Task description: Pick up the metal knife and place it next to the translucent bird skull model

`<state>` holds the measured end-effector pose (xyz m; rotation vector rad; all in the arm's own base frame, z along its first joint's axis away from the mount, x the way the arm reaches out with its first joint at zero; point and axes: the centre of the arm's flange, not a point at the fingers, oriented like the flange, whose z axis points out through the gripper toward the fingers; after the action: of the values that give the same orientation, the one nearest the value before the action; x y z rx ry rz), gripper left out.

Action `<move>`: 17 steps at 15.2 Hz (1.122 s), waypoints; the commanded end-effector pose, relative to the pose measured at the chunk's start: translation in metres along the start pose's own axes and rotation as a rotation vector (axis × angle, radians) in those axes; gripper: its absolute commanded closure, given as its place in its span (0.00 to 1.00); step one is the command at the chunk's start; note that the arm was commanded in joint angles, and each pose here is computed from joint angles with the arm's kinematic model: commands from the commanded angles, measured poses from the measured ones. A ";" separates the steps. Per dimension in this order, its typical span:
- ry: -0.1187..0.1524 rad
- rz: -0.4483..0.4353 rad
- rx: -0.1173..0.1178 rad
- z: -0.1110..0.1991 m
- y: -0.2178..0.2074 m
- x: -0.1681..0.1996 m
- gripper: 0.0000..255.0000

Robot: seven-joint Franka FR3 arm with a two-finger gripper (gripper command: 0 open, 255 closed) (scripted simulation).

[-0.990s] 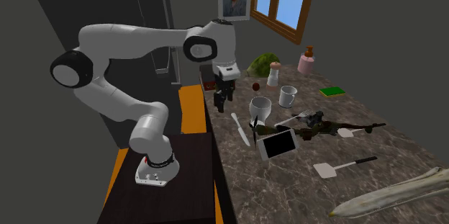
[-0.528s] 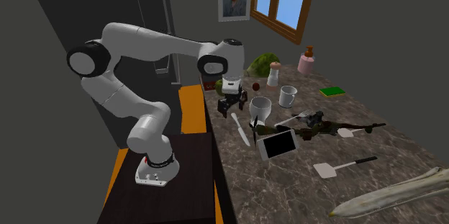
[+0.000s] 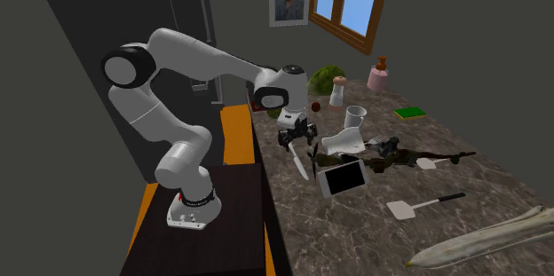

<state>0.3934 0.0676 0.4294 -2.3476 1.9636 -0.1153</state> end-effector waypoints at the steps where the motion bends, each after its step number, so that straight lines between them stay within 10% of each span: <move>1: -0.014 0.005 -0.067 0.021 0.005 -0.003 0.00; 11: -0.014 0.005 -0.067 0.035 0.006 -0.003 0.00; 12: -0.014 0.005 -0.067 0.035 0.006 -0.003 1.00; 17: -0.014 0.005 -0.067 0.034 0.006 -0.003 1.00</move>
<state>0.3890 0.0694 0.3957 -2.3835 2.0063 -0.0186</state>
